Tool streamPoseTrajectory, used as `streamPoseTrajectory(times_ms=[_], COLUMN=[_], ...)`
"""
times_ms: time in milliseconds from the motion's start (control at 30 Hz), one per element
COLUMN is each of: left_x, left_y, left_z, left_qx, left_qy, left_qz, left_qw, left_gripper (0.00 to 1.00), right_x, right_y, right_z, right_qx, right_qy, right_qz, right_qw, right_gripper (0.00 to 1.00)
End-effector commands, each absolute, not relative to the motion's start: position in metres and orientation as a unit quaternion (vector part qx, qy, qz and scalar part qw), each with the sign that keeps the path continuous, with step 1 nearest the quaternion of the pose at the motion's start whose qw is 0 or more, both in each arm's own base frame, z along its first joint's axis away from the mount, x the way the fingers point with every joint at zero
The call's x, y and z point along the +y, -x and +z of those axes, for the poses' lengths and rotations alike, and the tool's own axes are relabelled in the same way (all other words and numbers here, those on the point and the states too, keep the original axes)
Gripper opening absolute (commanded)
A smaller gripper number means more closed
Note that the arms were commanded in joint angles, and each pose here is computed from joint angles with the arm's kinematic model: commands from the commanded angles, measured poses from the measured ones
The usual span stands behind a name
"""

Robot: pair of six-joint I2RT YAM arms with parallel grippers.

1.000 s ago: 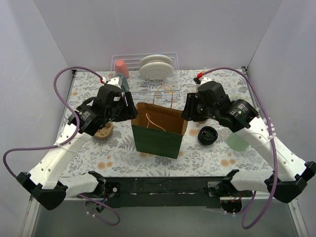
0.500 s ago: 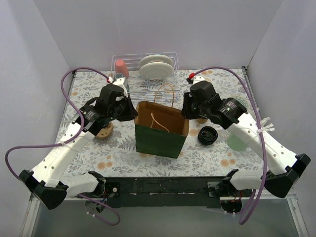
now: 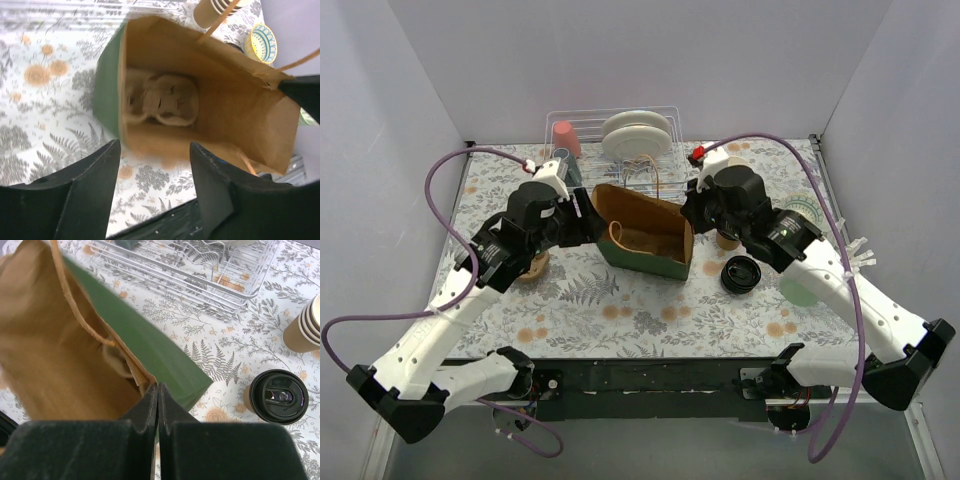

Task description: Pack the takeout coffee

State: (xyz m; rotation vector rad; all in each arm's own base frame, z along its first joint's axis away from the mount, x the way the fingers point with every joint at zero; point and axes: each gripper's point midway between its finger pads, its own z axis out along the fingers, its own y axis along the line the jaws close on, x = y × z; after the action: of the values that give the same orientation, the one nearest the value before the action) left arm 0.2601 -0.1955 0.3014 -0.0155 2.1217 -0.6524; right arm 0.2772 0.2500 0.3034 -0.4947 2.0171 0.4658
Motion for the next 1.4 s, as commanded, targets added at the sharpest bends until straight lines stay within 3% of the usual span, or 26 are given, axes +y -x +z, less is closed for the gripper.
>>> streamPoseTrajectory(times_ms=[0, 100, 233, 467, 933, 1367], left_x=[-0.172, -0.165, -0.163, -0.15, -0.178, -0.181], left_y=[-0.242, -0.219, -0.192, -0.19, -0.196, -0.197], left_z=[0.298, 0.297, 0.311, 0.313, 0.297, 0.268], left_qx=[0.859, 0.856, 0.831, 0.826, 0.847, 0.861], left_qy=[0.068, 0.09, 0.109, 0.101, 0.008, -0.008], left_qz=[-0.256, -0.282, -0.347, -0.329, -0.33, -0.316], left_qw=[0.438, 0.423, 0.42, 0.446, 0.417, 0.398], left_gripper=[0.61, 0.69, 0.71, 0.7, 0.69, 0.61], right_x=[0.254, 0.248, 0.242, 0.244, 0.234, 0.232], right_y=[-0.273, -0.261, -0.247, -0.237, -0.226, -0.234], right_z=[0.32, 0.33, 0.304, 0.314, 0.316, 0.319], right_qx=[0.758, 0.723, 0.703, 0.678, 0.656, 0.642], right_qy=[0.243, 0.251, 0.282, 0.306, 0.308, 0.296], right_qz=[0.227, 0.246, 0.246, 0.256, 0.246, 0.228], right_qw=[0.561, 0.596, 0.604, 0.617, 0.643, 0.669], right_gripper=[0.01, 0.01, 0.01, 0.01, 0.01, 0.01])
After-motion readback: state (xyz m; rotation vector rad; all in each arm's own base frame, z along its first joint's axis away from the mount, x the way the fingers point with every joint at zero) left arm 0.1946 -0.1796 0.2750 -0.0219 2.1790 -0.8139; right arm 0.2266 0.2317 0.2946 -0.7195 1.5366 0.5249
